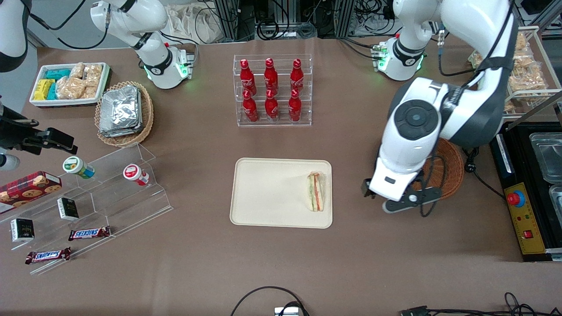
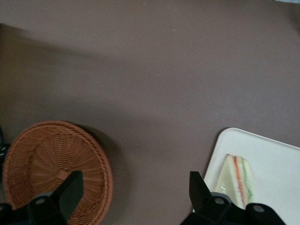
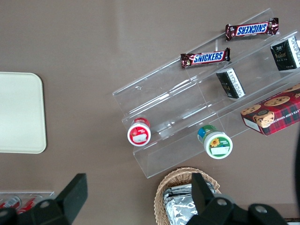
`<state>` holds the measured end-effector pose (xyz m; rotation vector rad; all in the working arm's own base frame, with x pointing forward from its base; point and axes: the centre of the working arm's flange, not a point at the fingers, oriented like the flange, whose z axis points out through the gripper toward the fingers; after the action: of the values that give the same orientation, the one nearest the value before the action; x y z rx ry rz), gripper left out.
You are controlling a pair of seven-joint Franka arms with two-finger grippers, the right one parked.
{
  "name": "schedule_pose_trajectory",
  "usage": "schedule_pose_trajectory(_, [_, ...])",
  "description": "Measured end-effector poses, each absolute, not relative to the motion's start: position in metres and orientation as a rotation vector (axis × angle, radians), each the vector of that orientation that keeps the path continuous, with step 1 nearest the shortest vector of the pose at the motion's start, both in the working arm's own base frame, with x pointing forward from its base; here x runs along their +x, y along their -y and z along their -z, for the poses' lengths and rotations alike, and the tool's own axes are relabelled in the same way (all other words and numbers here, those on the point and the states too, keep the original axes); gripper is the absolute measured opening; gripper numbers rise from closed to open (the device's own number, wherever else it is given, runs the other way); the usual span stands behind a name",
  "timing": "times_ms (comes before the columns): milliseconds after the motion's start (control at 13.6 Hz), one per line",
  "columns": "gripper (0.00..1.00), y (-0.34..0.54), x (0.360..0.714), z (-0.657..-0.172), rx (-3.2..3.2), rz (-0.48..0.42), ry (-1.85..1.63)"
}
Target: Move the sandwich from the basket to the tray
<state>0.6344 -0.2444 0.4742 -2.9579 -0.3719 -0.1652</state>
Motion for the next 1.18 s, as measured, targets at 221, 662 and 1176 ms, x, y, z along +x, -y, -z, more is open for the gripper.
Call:
schedule_pose_trajectory(221, [1.00,0.231,0.634,-0.475,-2.937,0.122,0.380])
schedule_pose_trajectory(662, [1.00,0.193,0.639,-0.492,-2.954,0.094,0.401])
schedule_pose_trajectory(1176, [1.00,0.111,0.629,-0.539,-3.014,0.003,0.316])
